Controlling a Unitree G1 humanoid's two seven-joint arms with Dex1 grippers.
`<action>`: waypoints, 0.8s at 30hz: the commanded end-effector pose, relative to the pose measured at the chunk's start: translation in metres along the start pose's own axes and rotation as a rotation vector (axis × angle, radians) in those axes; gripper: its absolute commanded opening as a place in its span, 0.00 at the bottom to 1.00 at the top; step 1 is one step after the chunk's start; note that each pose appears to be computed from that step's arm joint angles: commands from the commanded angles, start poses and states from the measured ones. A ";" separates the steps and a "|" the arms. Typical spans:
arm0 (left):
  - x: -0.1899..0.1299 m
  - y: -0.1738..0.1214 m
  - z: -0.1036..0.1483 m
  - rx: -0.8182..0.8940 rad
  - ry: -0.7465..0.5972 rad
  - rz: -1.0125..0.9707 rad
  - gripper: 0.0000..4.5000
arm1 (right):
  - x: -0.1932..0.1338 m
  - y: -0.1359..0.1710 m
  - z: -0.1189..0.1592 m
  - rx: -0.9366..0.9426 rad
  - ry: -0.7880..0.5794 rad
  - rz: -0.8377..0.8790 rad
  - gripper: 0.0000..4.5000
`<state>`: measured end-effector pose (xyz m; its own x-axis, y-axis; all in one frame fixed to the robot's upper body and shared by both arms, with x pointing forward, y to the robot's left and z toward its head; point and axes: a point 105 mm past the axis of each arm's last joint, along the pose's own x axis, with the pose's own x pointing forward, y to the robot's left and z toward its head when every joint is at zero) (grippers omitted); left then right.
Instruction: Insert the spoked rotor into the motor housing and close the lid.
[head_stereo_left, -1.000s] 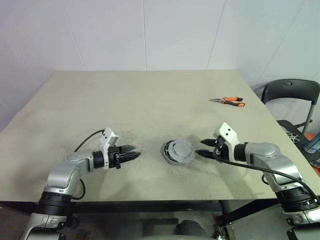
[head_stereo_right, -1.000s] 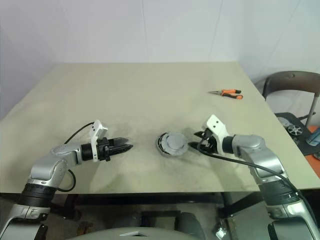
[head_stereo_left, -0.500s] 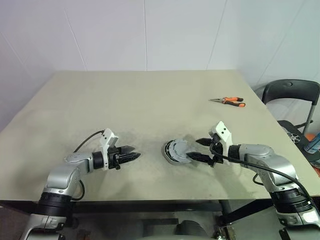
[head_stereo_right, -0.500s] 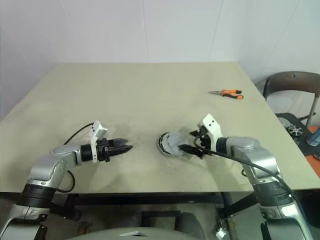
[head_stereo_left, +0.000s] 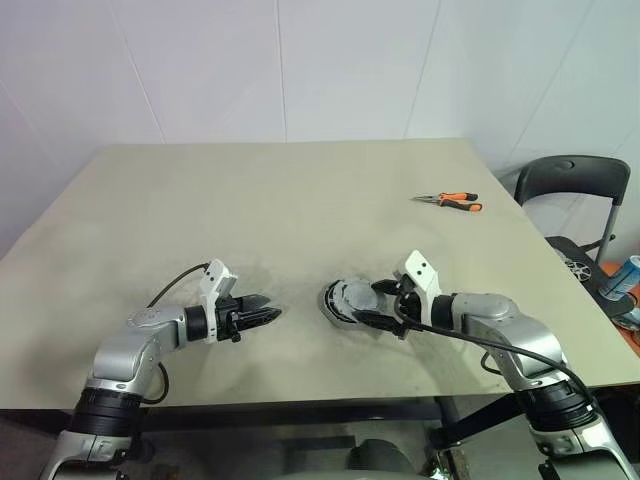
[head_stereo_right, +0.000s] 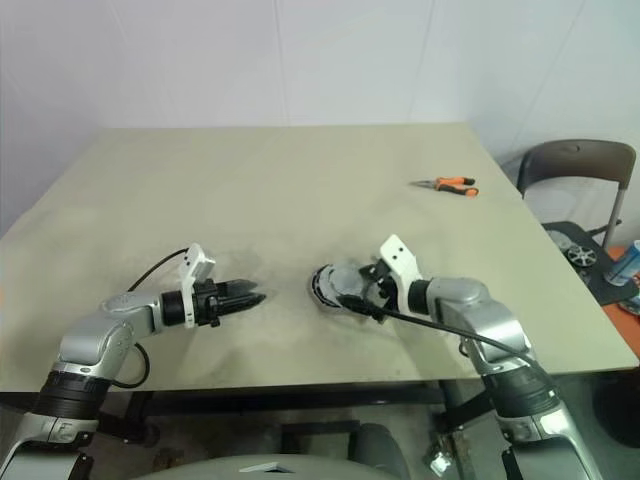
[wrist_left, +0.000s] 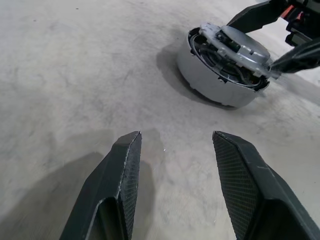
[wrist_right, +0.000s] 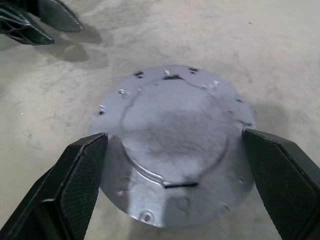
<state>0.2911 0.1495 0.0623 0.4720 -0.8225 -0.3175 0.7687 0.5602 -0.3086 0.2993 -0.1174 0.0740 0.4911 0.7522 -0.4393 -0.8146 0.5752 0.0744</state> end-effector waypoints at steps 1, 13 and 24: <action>-0.003 -0.002 0.013 0.029 -0.043 -0.002 0.54 | 0.009 0.005 0.004 -0.048 -0.009 0.009 1.00; -0.003 -0.001 0.014 0.029 -0.048 0.007 0.54 | 0.014 -0.008 -0.005 -0.081 0.011 -0.064 0.73; 0.000 -0.001 0.014 0.028 -0.050 0.007 0.54 | 0.022 -0.009 0.000 -0.019 -0.024 -0.065 0.73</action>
<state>0.2926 0.1491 0.0624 0.4874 -0.8159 -0.3111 0.7580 0.5722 -0.3131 0.3143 -0.1038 0.0656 0.5349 0.7375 -0.4123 -0.8043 0.5940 0.0191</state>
